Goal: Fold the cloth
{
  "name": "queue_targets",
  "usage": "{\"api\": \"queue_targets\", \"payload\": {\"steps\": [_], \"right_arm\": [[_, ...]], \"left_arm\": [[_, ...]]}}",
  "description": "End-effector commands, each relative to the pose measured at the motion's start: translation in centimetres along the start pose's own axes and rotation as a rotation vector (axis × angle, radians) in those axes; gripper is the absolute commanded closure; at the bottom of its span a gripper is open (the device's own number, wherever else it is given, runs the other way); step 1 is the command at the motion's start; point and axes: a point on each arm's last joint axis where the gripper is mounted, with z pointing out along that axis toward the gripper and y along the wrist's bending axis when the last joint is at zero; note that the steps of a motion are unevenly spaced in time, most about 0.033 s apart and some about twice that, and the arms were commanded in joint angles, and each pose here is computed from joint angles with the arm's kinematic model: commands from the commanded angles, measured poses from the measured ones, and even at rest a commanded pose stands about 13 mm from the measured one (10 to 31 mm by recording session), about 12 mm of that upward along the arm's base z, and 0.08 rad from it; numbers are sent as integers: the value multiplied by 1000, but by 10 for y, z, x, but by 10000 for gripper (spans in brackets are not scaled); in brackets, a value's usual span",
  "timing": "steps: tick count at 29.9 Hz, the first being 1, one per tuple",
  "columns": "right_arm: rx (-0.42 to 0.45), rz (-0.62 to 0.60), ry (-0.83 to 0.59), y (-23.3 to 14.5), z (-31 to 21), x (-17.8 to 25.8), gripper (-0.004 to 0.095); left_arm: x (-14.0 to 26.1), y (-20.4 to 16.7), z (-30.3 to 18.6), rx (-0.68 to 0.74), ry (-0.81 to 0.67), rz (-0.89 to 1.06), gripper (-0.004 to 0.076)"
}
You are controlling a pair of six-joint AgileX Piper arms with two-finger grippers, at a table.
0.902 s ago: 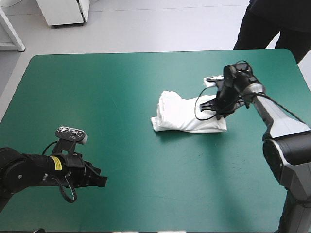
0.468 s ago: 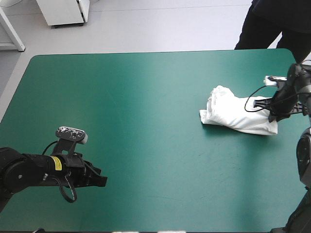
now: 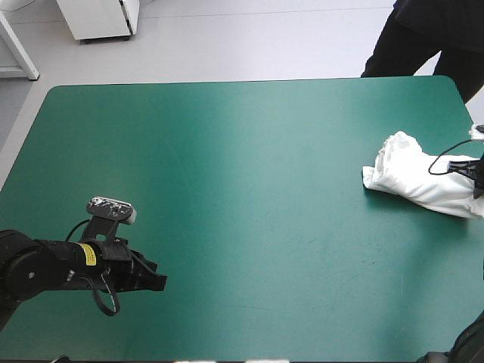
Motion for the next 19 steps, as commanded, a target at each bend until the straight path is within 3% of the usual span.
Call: {"api": "queue_targets", "payload": {"steps": [1, 4, 10, 14, 19], "right_arm": [[39, 16, -98, -12, -31, 1, 924], [33, 17, -86, -11, -31, 2, 843], [15, 50, -74, -10, -34, 5, 435], [35, 82, -118, -13, -48, 7, 423], [1, 170, -198, -31, -78, 21, 513]], "left_arm": [[1, -3, -8, 20, -2, 3, 746], [1, -4, -8, 24, -1, 2, 746], [1, -4, -8, 29, 2, 0, 746], [1, -4, -8, 31, 2, 0, 746], [1, -4, -8, 23, 1, 2, 746]]}}
